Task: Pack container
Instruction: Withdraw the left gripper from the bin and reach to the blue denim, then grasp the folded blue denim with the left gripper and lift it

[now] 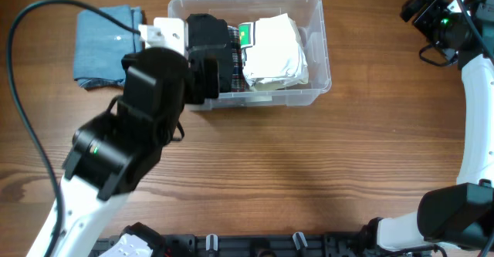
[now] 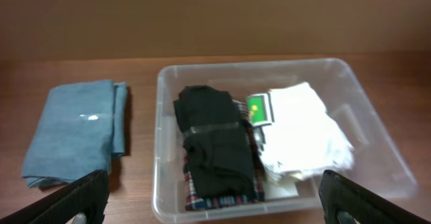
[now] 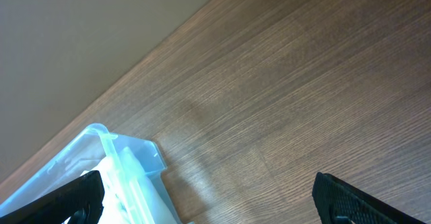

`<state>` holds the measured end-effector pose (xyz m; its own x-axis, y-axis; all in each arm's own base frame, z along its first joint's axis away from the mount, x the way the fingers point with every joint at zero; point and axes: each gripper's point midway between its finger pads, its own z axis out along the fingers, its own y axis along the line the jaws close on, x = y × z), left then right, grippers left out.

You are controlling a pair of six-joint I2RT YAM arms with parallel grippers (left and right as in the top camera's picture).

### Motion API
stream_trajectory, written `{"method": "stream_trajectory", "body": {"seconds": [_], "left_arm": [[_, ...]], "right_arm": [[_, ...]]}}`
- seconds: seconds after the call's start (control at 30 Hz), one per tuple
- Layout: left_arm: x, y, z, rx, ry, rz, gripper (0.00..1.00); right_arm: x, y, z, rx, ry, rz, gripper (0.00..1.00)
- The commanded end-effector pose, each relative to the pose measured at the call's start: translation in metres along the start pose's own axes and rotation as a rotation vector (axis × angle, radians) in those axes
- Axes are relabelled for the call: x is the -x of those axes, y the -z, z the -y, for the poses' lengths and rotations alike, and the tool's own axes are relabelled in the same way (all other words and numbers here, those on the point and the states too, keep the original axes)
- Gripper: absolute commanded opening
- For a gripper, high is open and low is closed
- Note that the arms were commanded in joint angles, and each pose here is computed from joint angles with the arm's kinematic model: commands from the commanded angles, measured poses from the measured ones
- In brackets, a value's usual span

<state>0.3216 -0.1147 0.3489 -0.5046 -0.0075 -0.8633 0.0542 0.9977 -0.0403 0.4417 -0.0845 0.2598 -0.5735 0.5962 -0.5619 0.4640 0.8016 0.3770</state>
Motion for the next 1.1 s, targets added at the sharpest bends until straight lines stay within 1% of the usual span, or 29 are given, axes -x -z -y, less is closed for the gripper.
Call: {"method": "stream_trajectory", "body": {"seconds": [0.0,0.1,0.23,0.33,0.53,0.67,0.73,0.83,1.0,1.07], "left_arm": [[-0.001,-0.039,-0.031,0.113,0.073,-0.048,1.0],[0.005,-0.071,-0.069,0.225,0.121,-0.085,1.0],[0.007,-0.114,-0.105,0.319,0.123,-0.14,1.0],[0.003,-0.142,-0.125,0.36,0.097,-0.159,1.0],[-0.014,-0.186,-0.16,0.423,0.101,-0.191,1.0],[-0.036,-0.226,-0.174,0.416,-0.002,-0.25,1.0],[-0.05,-0.242,-0.178,0.418,-0.028,-0.281,1.0],[-0.077,-0.267,-0.186,0.428,-0.029,-0.338,1.0],[-0.117,-0.288,-0.203,0.451,-0.019,-0.426,1.0],[-0.123,-0.291,-0.209,0.459,-0.013,-0.437,1.0]], "right_arm": [[0.0,0.002,-0.004,0.014,-0.002,0.001,1.0],[0.0,0.002,-0.004,0.014,-0.002,0.001,1.0],[0.0,0.002,-0.004,0.014,-0.002,0.001,1.0],[0.0,0.002,-0.004,0.014,-0.002,0.001,1.0],[0.0,0.002,-0.004,0.014,-0.002,0.001,1.0],[0.0,0.002,-0.004,0.015,-0.002,0.001,1.0],[0.0,0.002,-0.004,0.015,-0.002,0.001,1.0],[0.0,0.002,-0.004,0.014,-0.002,0.001,1.0],[0.0,0.002,-0.004,0.014,-0.002,0.001,1.0],[0.0,0.002,-0.004,0.014,-0.002,0.001,1.0]]}}
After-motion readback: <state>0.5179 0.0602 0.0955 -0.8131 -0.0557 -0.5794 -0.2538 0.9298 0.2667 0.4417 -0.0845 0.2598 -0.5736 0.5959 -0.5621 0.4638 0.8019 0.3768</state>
